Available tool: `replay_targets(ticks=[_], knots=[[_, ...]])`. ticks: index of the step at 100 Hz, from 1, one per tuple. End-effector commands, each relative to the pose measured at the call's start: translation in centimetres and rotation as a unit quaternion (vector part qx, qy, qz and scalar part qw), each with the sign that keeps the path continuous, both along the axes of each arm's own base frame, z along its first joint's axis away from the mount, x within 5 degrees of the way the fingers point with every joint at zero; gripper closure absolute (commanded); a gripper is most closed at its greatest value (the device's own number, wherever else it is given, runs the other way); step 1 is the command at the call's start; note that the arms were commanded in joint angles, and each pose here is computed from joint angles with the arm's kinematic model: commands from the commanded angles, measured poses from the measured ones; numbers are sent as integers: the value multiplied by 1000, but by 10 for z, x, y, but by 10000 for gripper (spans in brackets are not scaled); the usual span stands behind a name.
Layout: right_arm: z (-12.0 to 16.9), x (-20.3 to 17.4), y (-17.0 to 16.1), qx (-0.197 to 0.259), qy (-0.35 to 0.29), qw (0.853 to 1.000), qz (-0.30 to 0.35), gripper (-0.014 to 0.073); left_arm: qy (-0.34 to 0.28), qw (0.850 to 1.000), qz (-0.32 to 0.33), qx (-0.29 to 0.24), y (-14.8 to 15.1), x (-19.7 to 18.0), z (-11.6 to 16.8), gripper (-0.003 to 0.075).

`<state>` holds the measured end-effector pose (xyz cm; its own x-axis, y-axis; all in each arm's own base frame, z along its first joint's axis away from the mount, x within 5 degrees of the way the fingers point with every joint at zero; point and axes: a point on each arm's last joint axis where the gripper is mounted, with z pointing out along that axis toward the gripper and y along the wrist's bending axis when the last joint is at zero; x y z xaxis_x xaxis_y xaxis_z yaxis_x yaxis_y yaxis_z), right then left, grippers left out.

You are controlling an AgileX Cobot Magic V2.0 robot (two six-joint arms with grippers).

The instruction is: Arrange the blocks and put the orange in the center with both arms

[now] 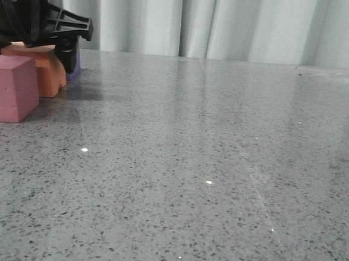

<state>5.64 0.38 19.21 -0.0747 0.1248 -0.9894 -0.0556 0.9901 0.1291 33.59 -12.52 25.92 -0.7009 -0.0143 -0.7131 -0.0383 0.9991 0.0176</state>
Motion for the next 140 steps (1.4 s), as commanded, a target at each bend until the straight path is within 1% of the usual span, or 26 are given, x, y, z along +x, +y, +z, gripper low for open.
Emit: replay_targets(ticks=[1, 17, 29, 55, 71, 81, 92, 98, 102, 103, 104, 106, 109, 110, 111, 113, 121, 123, 125, 128, 132, 133, 135, 140], knots=[[14, -2, -1, 1, -61, 998, -4, 662, -39, 999, -7, -2, 3, 0, 23, 87], [14, -2, -1, 1, -61, 998, -4, 662, -39, 999, -2, 6, 6, -2, 28, 92], [14, -2, -1, 1, -61, 998, -4, 662, -61, 998, -13, -4, 6, -7, 41, 92], [14, -2, -1, 1, -61, 998, -4, 662, -130, 991, -18, -31, 18, -33, 90, 92], [14, -2, -1, 1, -61, 998, -4, 662, -183, 982, -17, -45, 31, -60, 126, 92], [14, -2, -1, 1, -61, 998, -4, 662, -215, 976, -13, -40, 43, -80, 148, 92], [14, -2, -1, 1, -61, 998, -4, 662, -232, 972, -2, -34, 56, -101, 164, 94], [14, -2, -1, 1, -61, 998, -4, 662, -243, 970, 4, -31, 63, -114, 172, 118], [14, -2, -1, 1, -61, 998, -4, 662, -253, 967, 3, -28, 68, -124, 177, 164], [14, -2, -1, 1, -61, 998, -4, 662, -253, 967, 2, -27, 69, -126, 176, 164], [14, -2, -1, 1, -61, 998, -4, 662, -254, 967, 2, -28, 70, -127, 177, 193], [14, -2, -1, 1, -61, 998, -4, 662, -259, 966, 2, -28, 72, -132, 177, 213], [14, -2, -1, 1, -61, 998, -4, 662, -268, 963, 1, -29, 77, -141, 180, 273], [14, -2, -1, 1, -61, 998, -4, 662, -268, 963, 1, -27, 77, -142, 178, 273], [14, -2, -1, 1, -61, 998, -4, 662, -269, 963, 1, -27, 78, -144, 178, 312], [14, -2, -1, 1, -61, 998, -4, 662, -272, 962, 0, -25, 80, -149, 178, 339], [14, -2, -1, 1, -61, 998, -4, 662, -282, 959, 0, -28, 90, -169, 173, 505], [14, -2, -1, 1, -61, 998, -4, 662, -287, 958, 0, -29, 92, -174, 173, 531], [14, -2, -1, 1, -61, 998, -4, 662, -286, 958, 0, -30, 93, -177, 171, 584], [14, -2, -1, 1, -61, 998, -4, 662, -290, 957, 0, -32, 97, -185, 168, 622], [14, -2, -1, 1, -61, 998, -4, 662, -294, 955, 1, -33, 101, -193, 165, 705], [14, -2, -1, 1, -61, 998, -4, 662, -295, 955, 1, -34, 102, -196, 164, 705], [14, -2, -1, 1, -61, 998, -4, 662, -298, 954, 1, -36, 105, -201, 162, 741], [14, -2, -1, 1, -61, 998, -4, 662, -303, 952, 2, -38, 110, -211, 157, 738]])
